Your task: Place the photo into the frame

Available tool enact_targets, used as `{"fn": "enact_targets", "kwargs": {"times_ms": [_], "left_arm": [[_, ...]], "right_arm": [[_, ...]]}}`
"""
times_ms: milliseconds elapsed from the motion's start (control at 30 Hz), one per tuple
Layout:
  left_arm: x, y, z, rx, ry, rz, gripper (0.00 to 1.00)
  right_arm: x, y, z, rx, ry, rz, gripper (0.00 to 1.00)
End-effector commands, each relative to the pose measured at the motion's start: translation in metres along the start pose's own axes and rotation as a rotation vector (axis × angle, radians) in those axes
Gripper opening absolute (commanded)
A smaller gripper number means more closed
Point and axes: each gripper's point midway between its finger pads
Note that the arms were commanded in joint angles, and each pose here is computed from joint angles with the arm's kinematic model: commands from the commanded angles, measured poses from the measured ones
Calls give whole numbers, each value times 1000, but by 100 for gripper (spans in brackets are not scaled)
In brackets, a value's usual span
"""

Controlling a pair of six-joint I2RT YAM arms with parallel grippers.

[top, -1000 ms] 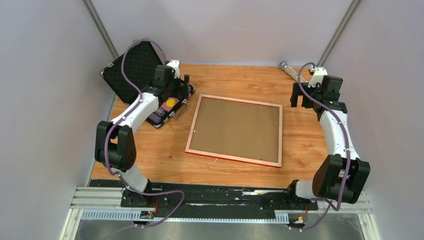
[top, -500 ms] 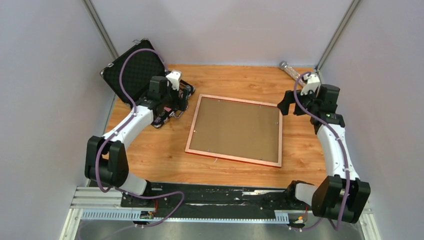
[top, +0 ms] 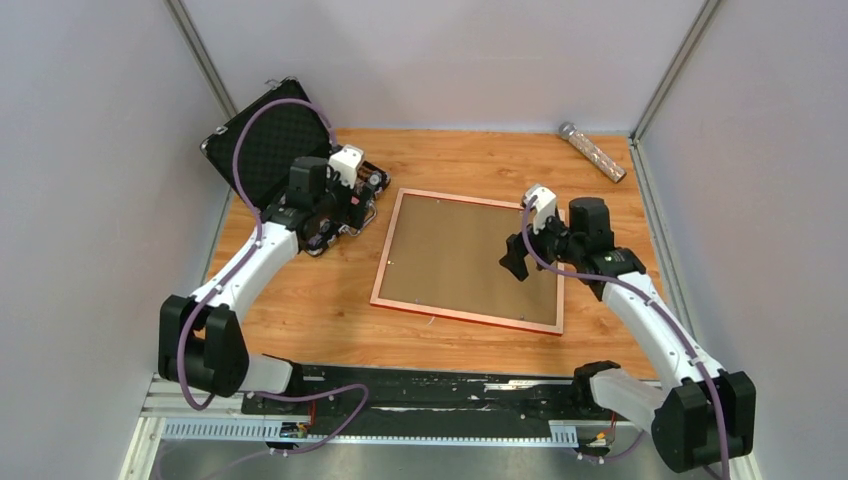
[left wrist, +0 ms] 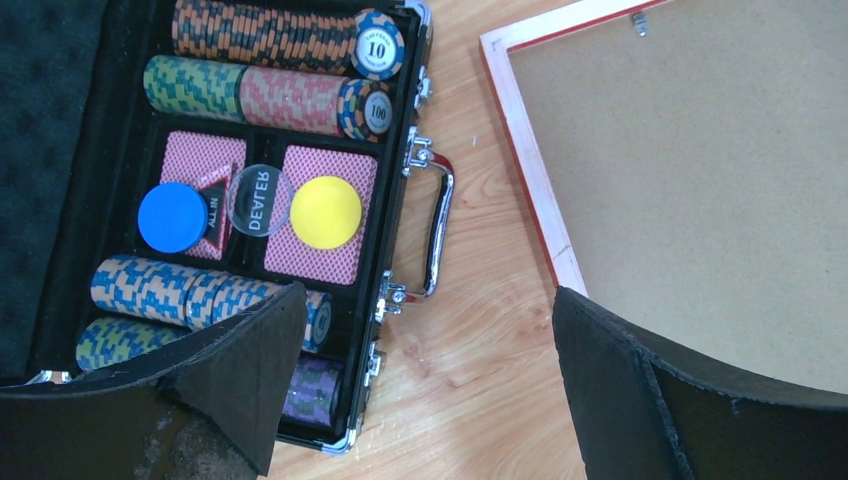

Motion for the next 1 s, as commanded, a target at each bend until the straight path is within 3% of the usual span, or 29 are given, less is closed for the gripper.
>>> {"fn": "enact_targets", "kwargs": {"times_ms": [0, 267, 500, 633, 967], "left_arm": [[-32, 1, -23, 7, -122, 33, 100], [-49, -12, -37, 69, -135, 96, 100], [-41, -62, -32, 154, -95, 293, 99], [-36, -84, -28, 226, -78, 336, 98], [-26, -119, -21, 285, -60, 415, 97]], "right_arm": [[-8, 17, -5, -44, -32, -81, 100], [38, 50, 0, -151, 121, -195, 100], [92, 80, 8, -246, 285, -333, 96], [121, 91, 9, -270, 364, -409, 95], [138, 89, 11, -223, 386, -464, 88]]}}
Point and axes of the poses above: each gripper's point midway between its finger pads, its own z axis out along the fingers, its own y axis along the line the jaws close on, x = y × z, and after that the axes turned 11 degrees about z, right-handed
